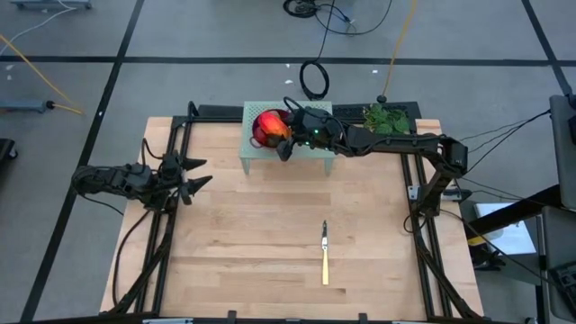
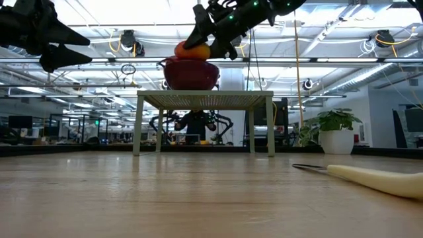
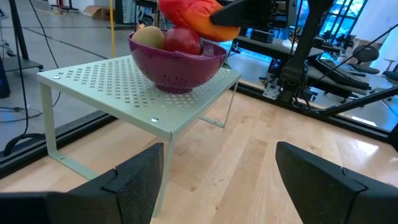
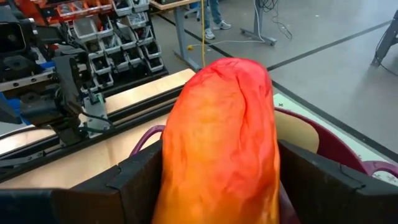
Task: Pick & Place Fruit
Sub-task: Put the mango into violet strainer bowl on the shelf
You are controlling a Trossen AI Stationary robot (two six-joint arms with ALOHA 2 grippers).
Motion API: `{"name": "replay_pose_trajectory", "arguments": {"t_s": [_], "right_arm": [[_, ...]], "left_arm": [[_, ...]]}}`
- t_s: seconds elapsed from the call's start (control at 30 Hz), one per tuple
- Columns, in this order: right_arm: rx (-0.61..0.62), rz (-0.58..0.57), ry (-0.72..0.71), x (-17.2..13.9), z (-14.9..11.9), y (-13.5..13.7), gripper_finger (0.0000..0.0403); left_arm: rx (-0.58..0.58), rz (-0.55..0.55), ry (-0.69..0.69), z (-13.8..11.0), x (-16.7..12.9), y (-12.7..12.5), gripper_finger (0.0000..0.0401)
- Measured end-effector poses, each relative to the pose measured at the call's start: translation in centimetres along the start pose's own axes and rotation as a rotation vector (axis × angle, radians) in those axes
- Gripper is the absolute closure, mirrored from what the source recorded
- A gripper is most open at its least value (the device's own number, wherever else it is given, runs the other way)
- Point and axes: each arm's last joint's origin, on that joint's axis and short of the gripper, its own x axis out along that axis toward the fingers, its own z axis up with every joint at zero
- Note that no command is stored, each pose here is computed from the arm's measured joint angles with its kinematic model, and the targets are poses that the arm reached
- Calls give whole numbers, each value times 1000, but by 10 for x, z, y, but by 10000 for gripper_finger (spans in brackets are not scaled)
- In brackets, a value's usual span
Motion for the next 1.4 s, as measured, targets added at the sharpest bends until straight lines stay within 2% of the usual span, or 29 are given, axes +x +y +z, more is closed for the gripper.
{"name": "replay_pose_trajectory", "arguments": {"t_s": [0.53, 1.4], "right_arm": [[-5, -23, -67, 0, 7, -4, 115], [-35, -23, -58, 0, 6, -4, 115]], "left_arm": [[0, 0, 0, 0, 0, 0, 91], [0, 0, 0, 0, 0, 0, 91]]}}
